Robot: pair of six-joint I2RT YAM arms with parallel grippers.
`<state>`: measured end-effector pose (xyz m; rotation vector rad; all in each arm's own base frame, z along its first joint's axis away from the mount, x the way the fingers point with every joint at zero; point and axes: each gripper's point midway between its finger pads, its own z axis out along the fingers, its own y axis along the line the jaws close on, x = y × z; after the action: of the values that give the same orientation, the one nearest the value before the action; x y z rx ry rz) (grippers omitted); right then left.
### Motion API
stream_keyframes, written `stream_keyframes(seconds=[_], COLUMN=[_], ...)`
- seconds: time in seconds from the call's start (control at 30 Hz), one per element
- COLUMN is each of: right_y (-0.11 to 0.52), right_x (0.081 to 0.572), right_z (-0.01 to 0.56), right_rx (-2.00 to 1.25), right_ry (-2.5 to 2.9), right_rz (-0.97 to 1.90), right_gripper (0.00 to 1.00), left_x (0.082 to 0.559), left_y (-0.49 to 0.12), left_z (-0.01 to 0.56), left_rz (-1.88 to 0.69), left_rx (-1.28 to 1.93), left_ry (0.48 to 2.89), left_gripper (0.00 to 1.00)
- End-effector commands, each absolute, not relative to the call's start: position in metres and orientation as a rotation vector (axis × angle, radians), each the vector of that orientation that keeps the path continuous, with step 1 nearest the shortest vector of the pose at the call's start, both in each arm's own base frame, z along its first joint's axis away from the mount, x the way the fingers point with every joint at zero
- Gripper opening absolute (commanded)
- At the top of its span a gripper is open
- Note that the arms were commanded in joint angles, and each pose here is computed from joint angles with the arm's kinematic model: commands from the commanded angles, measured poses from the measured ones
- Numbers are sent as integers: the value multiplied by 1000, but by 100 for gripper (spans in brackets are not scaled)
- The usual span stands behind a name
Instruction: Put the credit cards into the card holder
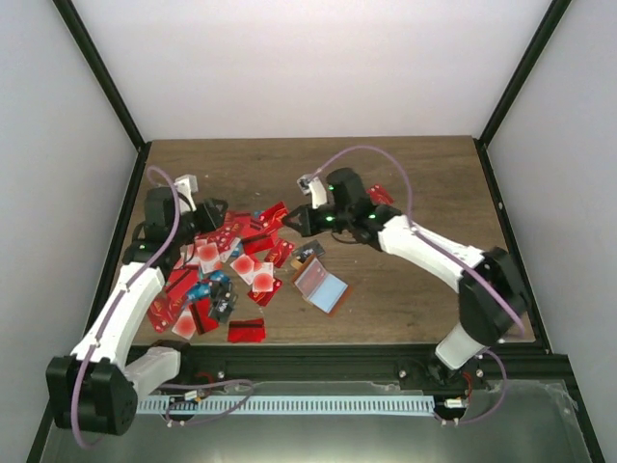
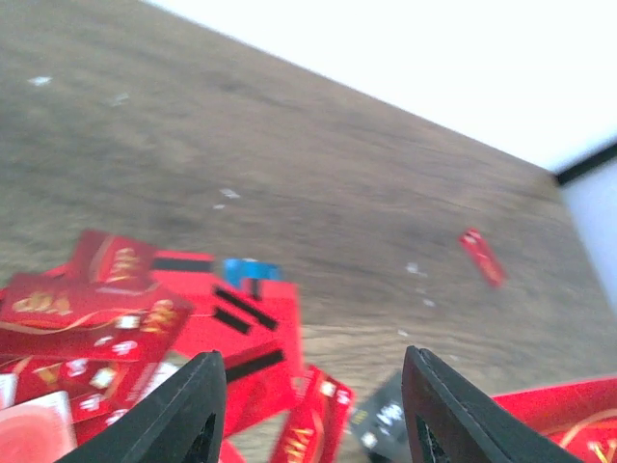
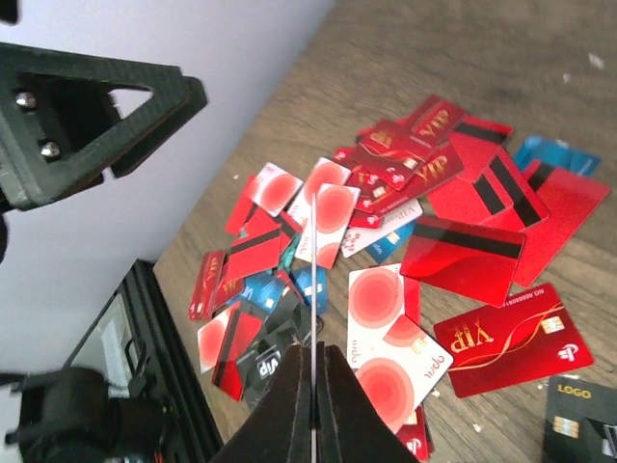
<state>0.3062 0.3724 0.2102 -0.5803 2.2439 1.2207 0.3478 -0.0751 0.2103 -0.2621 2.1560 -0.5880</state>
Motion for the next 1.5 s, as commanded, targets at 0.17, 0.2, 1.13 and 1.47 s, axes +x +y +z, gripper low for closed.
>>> stream_keyframes(seconds=[0.17, 0.2, 1.13, 1.47], right_y=[338, 336, 333, 332], right_x=[216, 205, 115, 115], right_z=[252, 256, 273, 279], right_rx=[-1031, -1069, -1449, -1443], right_ry=[1916, 1880, 1618, 1602], right_rz=[1351, 1394, 1620, 1611], right_gripper=[1, 1, 1, 1], left_x=[274, 264, 124, 115], left_y=[-159, -167, -238, -243], left_z=[266, 272, 268, 266], left_rz=[-921, -971, -1303, -1310], left_rx=[226, 280, 836, 899], left_ry=[2037, 2015, 1947, 1962], left_gripper=[54, 54, 27, 4])
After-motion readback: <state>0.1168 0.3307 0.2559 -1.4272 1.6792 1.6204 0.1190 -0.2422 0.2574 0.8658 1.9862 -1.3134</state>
